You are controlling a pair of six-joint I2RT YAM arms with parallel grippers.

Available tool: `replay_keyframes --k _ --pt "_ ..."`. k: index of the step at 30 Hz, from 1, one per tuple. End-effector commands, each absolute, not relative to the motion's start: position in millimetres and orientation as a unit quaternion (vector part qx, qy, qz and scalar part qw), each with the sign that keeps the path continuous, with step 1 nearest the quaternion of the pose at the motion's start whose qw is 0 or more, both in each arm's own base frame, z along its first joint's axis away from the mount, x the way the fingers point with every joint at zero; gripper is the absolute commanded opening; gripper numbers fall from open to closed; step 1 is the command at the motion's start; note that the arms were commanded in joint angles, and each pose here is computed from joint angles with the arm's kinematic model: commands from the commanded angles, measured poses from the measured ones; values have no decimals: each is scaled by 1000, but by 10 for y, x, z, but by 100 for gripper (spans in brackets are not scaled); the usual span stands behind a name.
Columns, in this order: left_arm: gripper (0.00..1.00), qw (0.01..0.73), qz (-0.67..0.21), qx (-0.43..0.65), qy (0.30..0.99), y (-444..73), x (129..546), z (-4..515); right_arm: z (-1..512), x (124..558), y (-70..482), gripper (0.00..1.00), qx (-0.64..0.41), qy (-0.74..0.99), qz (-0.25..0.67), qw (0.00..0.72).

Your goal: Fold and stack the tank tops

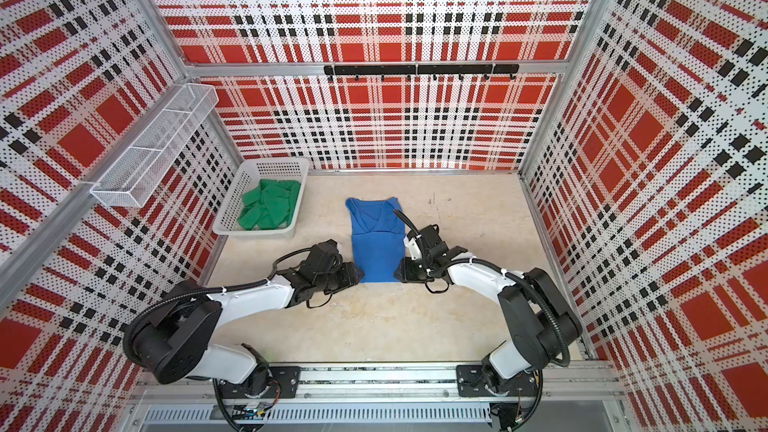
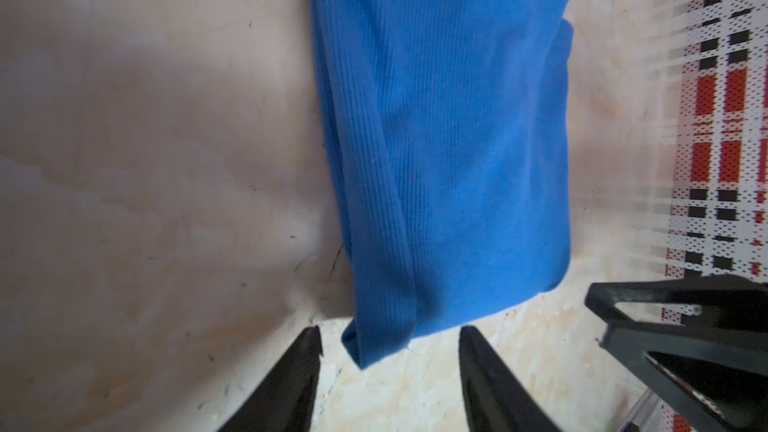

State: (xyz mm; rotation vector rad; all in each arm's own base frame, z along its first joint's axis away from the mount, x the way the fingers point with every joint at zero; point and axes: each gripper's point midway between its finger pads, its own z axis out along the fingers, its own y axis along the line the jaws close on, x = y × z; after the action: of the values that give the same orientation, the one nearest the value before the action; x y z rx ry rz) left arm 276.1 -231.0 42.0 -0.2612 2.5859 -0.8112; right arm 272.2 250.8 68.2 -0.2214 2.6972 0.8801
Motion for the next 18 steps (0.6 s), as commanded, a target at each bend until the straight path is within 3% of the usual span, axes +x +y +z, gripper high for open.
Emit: replay_keyframes --k 1,10,18 --pt "57 215 -279 -87 932 -2375 2826 429 603 2738 2584 38 -76 933 319 147" --pt "37 195 -229 -73 951 -2287 2690 284 404 2716 2651 31 -76 935 321 132" --pt "26 222 -182 -81 954 -2009 2855 320 328 2708 2573 0 -77 943 296 128"
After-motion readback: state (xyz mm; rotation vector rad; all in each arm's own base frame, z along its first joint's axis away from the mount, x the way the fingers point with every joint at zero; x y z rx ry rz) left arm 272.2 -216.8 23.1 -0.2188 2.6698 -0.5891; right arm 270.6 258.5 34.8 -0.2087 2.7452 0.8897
